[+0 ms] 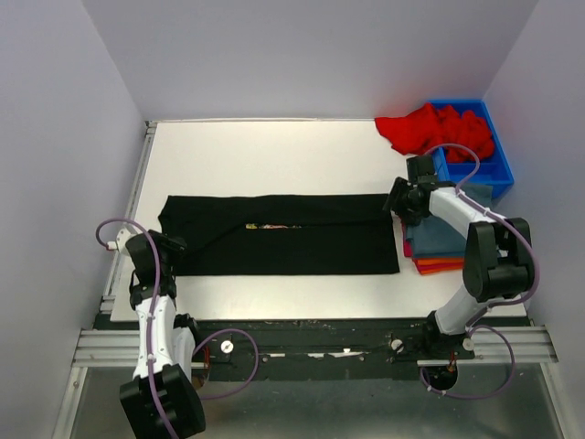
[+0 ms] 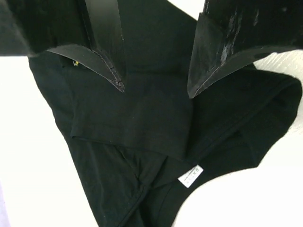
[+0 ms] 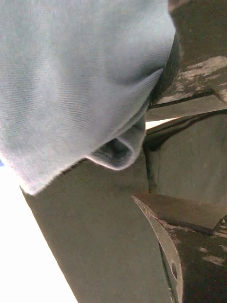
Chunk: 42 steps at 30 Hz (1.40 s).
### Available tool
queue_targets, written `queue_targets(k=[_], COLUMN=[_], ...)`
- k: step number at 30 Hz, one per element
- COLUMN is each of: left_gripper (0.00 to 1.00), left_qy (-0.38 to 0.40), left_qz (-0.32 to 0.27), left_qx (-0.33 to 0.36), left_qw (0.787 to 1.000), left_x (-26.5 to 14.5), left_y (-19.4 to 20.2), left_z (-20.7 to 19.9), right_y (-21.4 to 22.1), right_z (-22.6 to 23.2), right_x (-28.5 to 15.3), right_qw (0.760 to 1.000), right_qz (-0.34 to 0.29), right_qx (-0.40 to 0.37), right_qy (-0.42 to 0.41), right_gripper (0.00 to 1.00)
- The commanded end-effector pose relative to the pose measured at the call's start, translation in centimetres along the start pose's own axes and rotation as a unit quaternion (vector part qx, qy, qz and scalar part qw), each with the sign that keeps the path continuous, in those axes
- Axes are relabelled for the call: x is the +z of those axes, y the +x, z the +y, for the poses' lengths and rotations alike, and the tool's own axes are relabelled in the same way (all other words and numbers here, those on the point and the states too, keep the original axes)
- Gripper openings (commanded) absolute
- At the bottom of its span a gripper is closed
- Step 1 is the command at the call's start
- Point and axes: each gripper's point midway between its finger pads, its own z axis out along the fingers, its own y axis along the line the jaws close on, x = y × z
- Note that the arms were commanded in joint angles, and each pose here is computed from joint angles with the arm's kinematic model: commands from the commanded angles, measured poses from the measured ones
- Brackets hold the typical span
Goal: Fold and stack the t-shirts
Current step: Fold the other side of the tshirt into a rectangle
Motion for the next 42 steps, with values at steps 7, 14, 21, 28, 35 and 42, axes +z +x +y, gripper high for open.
queue_targets(k=[7, 14, 21, 28, 35, 42], left_gripper=[0.63, 0.60, 0.55, 0.43, 0.22, 0.14], left_qy=[0.048, 0.087, 0.068, 0.046, 0.018, -0.020], left_qz=[-0.043, 0.007, 0.010, 0.053, 0.078, 0.115], left_qx=[0.033, 0.040, 0.034, 0.046, 0.052, 0.051], left_qw=[0.997, 0.995, 0.997, 0.996, 0.995, 0.992], left_x=[-2.6, 0.5, 5.0, 9.8, 13.3, 16.1], left_y=[-4.0, -3.9, -5.0, -5.0, -4.1, -2.2], left_z=[-4.4, -8.1, -9.4, -10.0, -8.8, -6.7], right_y=[-3.2, -0.4, 4.6, 9.6, 11.8, 14.5], right_z=[7.6, 17.0, 26.7, 34.3, 40.1, 42.9], right_x=[-6.5, -6.6, -5.9, -5.4, -4.5, -2.0], right_qw=[0.979, 0.952, 0.908, 0.868, 0.835, 0.819], right_qz=[-0.085, -0.033, 0.030, 0.069, 0.097, 0.137], right_qx=[-0.061, -0.133, -0.186, -0.221, -0.219, -0.213], right_qy=[-0.176, -0.274, -0.375, -0.440, -0.495, -0.515], right_gripper=[0.65, 0.54, 0.54, 0.53, 0.48, 0.47])
